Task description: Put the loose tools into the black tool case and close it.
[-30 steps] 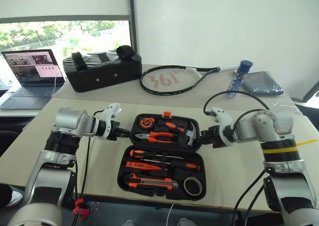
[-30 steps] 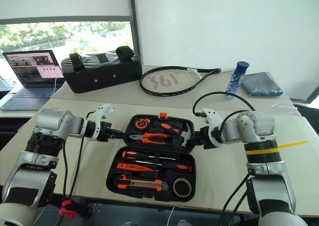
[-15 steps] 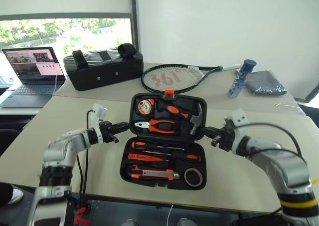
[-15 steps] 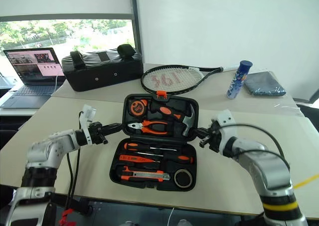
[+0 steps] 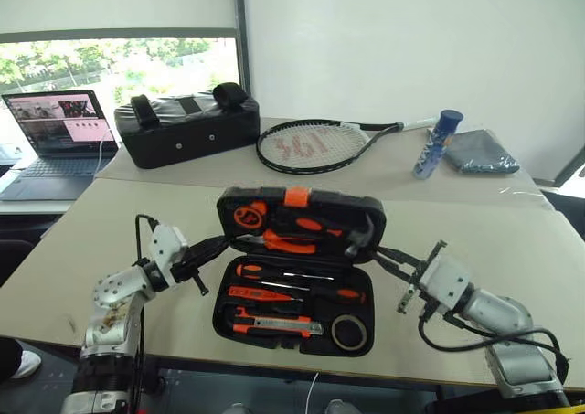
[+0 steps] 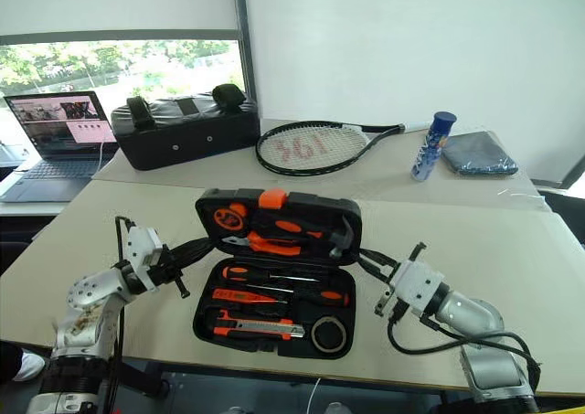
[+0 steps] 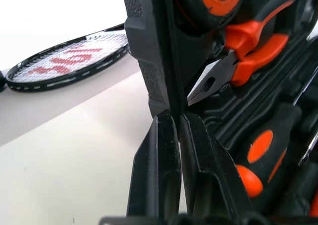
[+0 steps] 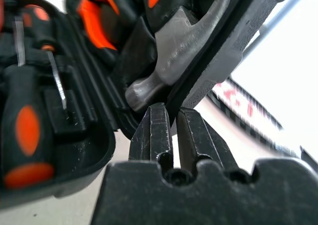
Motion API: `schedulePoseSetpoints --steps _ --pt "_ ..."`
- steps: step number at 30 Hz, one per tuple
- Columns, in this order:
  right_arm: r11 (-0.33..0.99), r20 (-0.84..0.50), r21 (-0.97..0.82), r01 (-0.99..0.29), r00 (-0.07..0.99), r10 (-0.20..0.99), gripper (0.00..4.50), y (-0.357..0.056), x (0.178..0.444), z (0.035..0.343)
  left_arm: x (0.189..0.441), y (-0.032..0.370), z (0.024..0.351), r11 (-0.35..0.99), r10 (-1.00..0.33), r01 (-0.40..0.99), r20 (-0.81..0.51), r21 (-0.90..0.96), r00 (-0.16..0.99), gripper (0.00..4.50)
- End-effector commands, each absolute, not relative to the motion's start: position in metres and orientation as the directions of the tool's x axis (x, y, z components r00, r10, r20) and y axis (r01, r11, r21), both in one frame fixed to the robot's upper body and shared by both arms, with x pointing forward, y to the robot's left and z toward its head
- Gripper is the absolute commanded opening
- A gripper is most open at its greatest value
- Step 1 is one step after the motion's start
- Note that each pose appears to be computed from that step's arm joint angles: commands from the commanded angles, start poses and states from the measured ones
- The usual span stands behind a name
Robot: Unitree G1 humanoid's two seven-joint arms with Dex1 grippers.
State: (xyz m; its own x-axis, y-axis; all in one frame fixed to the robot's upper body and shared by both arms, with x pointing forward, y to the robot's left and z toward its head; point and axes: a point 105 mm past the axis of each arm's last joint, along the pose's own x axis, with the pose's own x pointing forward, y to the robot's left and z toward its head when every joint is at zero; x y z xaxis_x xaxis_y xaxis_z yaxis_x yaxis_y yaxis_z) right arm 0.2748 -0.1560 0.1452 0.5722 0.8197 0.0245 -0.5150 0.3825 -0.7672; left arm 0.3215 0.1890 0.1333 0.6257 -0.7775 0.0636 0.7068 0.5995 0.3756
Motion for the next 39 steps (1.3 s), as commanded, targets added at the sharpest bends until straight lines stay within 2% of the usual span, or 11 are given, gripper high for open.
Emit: schedulePoseSetpoints --steps 1,5,6,10,16,21,26,30,33,37,39 --pt "0.19 0.034 -0.896 -0.401 0.365 0.93 1.78 -0.123 0.246 0.15 0.307 0.158 0.149 0.445 -0.873 0.706 0.09 0.552 0.48 1.23" --pt "0.095 0.004 -0.947 -0.308 0.283 0.959 3.01 -0.118 0.237 0.148 0.297 0.156 0.148 0.344 -0.906 0.676 0.042 0.652 0.42 2.53" --pt "0.079 -0.008 -0.95 -0.302 0.278 0.961 3.48 -0.119 0.237 0.145 0.297 0.157 0.147 0.336 -0.907 0.672 0.035 0.66 0.419 3.0" --pt "0.042 -0.037 -0.964 -0.264 0.288 0.957 3.48 -0.127 0.241 0.138 0.294 0.162 0.144 0.281 -0.915 0.649 -0.005 0.707 0.403 4.41" --pt "-0.005 -0.043 -0.99 -0.141 0.272 0.961 3.48 -0.137 0.236 0.138 0.287 0.169 0.133 0.202 -0.924 0.637 -0.07 0.744 0.375 4.49" --pt "-0.028 -0.055 -0.994 -0.105 0.272 0.961 3.48 -0.143 0.234 0.137 0.279 0.18 0.117 0.156 -0.92 0.666 -0.138 0.73 0.367 4.49" --pt "-0.088 -0.123 -0.987 -0.138 0.271 0.955 3.48 -0.158 0.226 0.129 0.281 0.207 0.114 0.19 -0.888 0.701 -0.184 0.688 0.421 4.49" --pt "-0.083 -0.14 -0.977 -0.196 0.295 0.945 3.48 -0.17 0.221 0.126 0.273 0.226 0.109 0.163 -0.877 0.768 -0.266 0.619 0.4 4.49" --pt "-0.071 -0.157 -0.966 -0.25 0.346 0.925 3.48 -0.177 0.223 0.121 0.269 0.248 0.097 0.263 -0.842 0.86 -0.331 0.438 0.426 4.49" --pt "-0.058 -0.203 -0.934 -0.353 0.391 0.898 3.48 -0.187 0.22 0.112 0.272 0.287 0.097 0.49 -0.76 0.835 -0.346 0.251 0.55 4.49" --pt "-0.026 -0.237 -0.876 -0.482 0.381 0.894 2.95 -0.188 0.209 0.102 0.268 0.297 0.096 0.523 -0.746 0.832 -0.375 0.183 0.551 4.5"
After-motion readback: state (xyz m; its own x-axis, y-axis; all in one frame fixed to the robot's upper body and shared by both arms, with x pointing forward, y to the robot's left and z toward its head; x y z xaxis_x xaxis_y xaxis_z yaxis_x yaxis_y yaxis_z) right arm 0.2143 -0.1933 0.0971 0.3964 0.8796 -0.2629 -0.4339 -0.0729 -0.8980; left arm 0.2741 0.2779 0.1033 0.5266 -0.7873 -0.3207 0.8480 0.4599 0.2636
